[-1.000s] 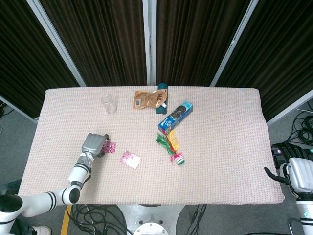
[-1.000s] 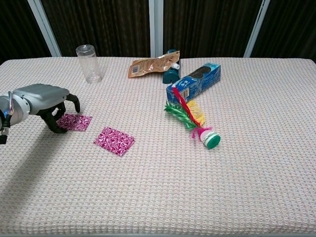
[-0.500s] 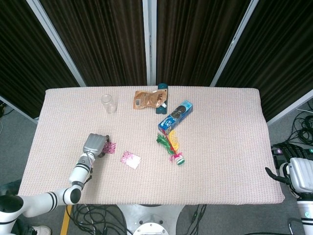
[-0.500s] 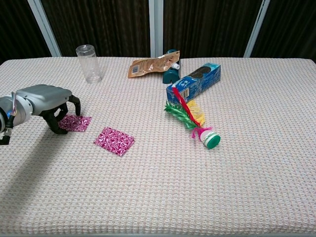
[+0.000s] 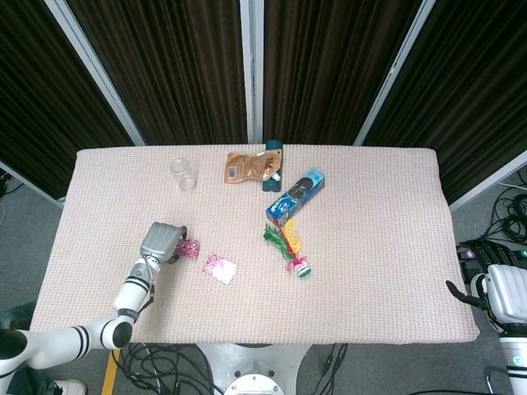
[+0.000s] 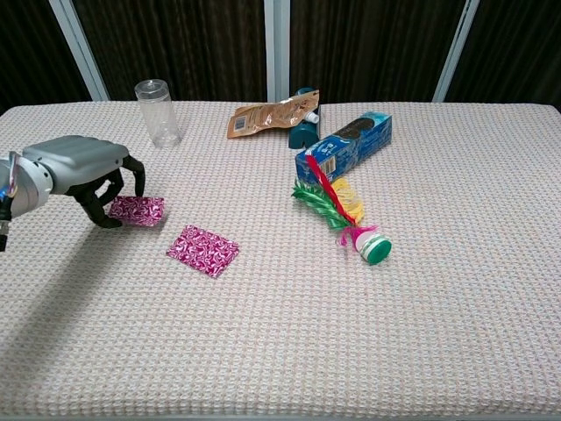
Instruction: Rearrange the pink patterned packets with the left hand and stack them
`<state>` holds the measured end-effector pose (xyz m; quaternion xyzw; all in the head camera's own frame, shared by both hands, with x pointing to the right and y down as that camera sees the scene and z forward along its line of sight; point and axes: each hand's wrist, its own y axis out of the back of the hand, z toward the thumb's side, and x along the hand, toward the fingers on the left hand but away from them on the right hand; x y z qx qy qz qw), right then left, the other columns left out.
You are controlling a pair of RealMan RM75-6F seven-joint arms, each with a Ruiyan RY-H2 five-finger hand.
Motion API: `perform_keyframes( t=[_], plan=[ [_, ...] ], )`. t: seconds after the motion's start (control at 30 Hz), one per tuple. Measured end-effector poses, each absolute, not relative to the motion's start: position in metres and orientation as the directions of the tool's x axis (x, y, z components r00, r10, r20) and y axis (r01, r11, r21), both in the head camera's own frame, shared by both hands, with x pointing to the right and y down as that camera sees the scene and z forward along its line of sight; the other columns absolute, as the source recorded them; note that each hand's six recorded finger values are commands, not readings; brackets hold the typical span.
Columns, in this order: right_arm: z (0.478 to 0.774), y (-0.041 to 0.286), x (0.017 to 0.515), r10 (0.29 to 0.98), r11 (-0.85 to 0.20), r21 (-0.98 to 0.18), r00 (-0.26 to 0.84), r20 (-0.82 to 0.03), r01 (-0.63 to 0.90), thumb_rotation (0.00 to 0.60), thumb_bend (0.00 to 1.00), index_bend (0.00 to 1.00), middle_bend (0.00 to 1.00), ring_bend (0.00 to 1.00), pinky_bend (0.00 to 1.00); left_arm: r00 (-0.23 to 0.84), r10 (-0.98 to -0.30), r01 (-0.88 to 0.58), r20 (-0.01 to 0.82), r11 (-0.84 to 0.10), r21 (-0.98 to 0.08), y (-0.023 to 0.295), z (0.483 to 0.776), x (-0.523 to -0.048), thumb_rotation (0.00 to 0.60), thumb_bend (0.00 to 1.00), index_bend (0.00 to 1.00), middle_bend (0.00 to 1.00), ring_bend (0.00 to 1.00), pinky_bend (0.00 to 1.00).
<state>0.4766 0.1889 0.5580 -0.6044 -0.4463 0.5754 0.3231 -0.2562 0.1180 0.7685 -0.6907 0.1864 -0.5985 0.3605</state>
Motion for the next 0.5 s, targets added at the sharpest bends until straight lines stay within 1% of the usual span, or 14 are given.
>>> perform_keyframes(
  t=[0.23, 0.33, 0.5],
  plan=[
    [0.557, 0.19, 0.478, 0.912, -0.391, -0.905, -0.066, -0.406, 0.166, 0.481, 0.13, 0.24, 0.2, 0.14, 0.14, 0.345, -0.666, 0.188, 0.662, -0.642, -0.743, 0.132, 0.747, -0.221, 0.6, 0.27, 0.48, 0.85, 0.84, 0.92],
    [0.556, 0.191, 0.479, 0.911, -0.392, -0.905, -0.069, -0.407, 0.167, 0.486, 0.13, 0.24, 0.2, 0.14, 0.14, 0.384, -0.645, 0.22, 0.661, -0.632, -0.743, 0.136, 0.746, -0.208, 0.6, 0.27, 0.48, 0.85, 0.84, 0.92],
    [0.556, 0.192, 0.48, 0.91, -0.393, -0.904, -0.073, -0.409, 0.17, 0.489, 0.12, 0.24, 0.2, 0.14, 0.14, 0.419, -0.609, 0.266, 0.673, -0.626, -0.733, 0.142, 0.751, -0.191, 0.6, 0.27, 0.48, 0.85, 0.83, 0.92]
  ],
)
